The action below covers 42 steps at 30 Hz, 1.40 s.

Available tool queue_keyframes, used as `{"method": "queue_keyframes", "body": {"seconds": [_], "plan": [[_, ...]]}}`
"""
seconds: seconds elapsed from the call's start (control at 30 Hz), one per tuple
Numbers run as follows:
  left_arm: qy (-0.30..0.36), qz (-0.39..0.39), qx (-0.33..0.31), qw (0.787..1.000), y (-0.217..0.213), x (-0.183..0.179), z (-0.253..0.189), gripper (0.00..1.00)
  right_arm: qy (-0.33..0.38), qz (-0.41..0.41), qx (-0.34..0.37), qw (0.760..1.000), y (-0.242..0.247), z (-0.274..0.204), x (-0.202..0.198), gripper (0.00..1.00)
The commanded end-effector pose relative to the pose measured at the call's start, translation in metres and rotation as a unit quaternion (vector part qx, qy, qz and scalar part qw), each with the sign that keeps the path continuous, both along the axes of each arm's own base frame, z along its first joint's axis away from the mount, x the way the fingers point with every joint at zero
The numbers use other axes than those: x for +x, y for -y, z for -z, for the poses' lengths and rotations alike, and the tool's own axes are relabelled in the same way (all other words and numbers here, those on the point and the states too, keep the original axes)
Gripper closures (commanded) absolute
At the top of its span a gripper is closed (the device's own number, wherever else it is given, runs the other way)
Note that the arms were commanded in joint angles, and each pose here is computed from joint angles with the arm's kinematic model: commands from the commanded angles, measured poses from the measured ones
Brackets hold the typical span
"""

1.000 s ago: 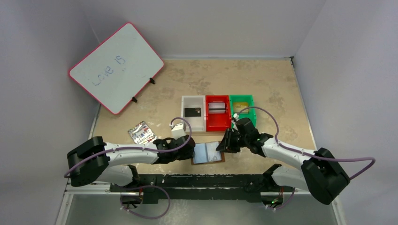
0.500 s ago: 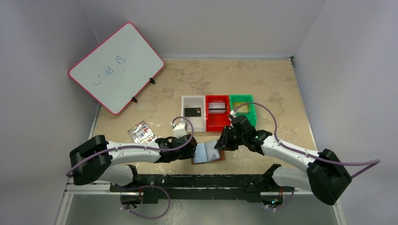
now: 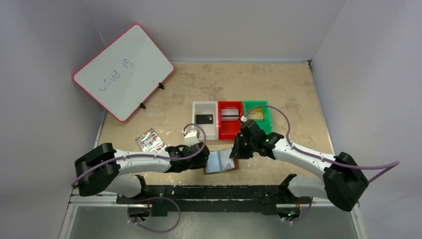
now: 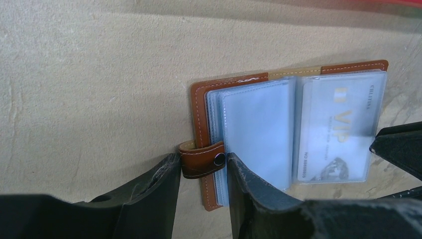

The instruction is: Take the credit cards out of the card holder

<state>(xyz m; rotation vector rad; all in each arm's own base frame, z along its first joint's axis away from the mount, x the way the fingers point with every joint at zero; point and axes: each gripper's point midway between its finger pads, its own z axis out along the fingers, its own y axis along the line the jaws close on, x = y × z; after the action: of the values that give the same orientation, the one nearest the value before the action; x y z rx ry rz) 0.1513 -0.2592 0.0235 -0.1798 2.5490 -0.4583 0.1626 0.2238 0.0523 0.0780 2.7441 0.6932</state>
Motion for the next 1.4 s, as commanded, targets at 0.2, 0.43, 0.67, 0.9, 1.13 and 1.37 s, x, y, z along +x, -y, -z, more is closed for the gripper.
{"method": "queue_keyframes", "body": {"seconds": [0.2, 0.43, 0.67, 0.9, 1.13, 1.37], "plan": [[0.012, 0.007, -0.016, 1.0, 0.011, 0.004, -0.01, 0.62, 0.01, -0.037, -0.009, 0.999, -0.009, -0.012, -0.001, 0.69], [0.015, 0.005, -0.016, 1.0, 0.01, 0.005, -0.012, 0.62, 0.005, -0.001, -0.044, 0.999, 0.005, 0.006, 0.001, 0.63], [0.016, 0.005, -0.016, 1.0, 0.009, 0.005, -0.013, 0.62, -0.009, 0.0, -0.025, 1.0, -0.001, 0.025, -0.004, 0.63], [0.017, 0.005, -0.016, 1.0, 0.009, 0.005, -0.013, 0.62, -0.001, -0.003, -0.015, 1.0, -0.006, 0.015, 0.0, 0.78], [0.017, 0.006, -0.018, 1.0, 0.012, 0.006, -0.015, 0.62, 0.009, -0.009, -0.046, 0.999, -0.001, 0.001, 0.003, 0.86], [0.019, 0.012, -0.009, 1.0, 0.013, 0.007, -0.018, 0.62, 0.028, -0.033, 0.031, 0.999, -0.025, -0.021, 0.002, 0.85]]}}
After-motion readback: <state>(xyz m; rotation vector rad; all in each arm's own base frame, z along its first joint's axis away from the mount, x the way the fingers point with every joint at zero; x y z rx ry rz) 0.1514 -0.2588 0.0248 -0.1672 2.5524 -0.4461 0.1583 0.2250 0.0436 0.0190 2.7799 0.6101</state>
